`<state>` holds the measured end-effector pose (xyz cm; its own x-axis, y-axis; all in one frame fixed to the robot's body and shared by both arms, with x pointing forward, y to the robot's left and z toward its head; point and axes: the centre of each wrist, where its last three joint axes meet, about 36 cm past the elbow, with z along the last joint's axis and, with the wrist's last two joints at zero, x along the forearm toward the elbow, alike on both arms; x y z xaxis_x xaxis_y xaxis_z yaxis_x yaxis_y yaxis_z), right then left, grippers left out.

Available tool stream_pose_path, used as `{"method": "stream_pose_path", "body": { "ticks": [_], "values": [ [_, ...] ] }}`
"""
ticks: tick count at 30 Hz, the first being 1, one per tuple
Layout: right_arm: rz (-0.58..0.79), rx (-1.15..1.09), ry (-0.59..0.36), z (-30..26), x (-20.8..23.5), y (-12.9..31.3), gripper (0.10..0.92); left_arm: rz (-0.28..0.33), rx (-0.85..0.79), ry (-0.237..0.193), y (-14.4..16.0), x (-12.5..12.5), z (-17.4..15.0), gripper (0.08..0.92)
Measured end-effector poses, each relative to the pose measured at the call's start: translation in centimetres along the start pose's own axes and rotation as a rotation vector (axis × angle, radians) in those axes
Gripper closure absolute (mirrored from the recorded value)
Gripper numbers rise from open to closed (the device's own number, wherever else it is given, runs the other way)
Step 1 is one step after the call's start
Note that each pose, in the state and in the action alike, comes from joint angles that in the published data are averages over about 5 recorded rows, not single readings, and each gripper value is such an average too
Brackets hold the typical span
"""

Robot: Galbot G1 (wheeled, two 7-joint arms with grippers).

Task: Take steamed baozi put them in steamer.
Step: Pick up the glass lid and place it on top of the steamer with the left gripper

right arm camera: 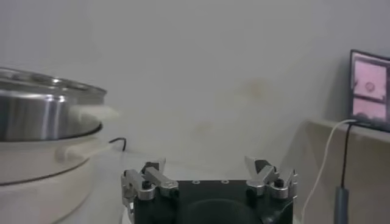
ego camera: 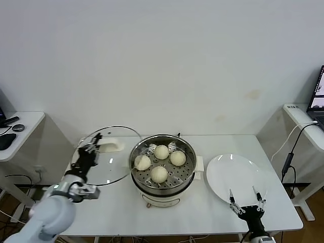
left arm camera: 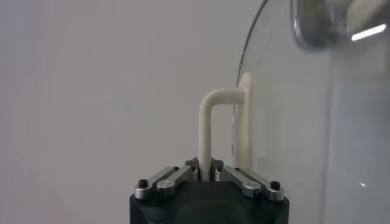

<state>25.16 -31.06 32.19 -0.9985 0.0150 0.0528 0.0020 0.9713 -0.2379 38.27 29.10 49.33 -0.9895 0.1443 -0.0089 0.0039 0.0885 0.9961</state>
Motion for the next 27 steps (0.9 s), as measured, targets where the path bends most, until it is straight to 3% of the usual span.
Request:
{"method": "stream_pose_path", "body": {
  "ticks": [16, 27],
  "values": [
    [-0.018, 0.017, 0.024, 1.1, -1.4, 2.4, 0.200, 0.023, -0.038, -0.065, -2.6, -4.2, -12.3, 0.828],
    [-0.019, 0.027, 0.031, 1.3, -1.3, 2.4, 0.200, 0.034, -0.068, -0.075, -5.1, -5.4, -16.8, 0.828]
  ]
}}
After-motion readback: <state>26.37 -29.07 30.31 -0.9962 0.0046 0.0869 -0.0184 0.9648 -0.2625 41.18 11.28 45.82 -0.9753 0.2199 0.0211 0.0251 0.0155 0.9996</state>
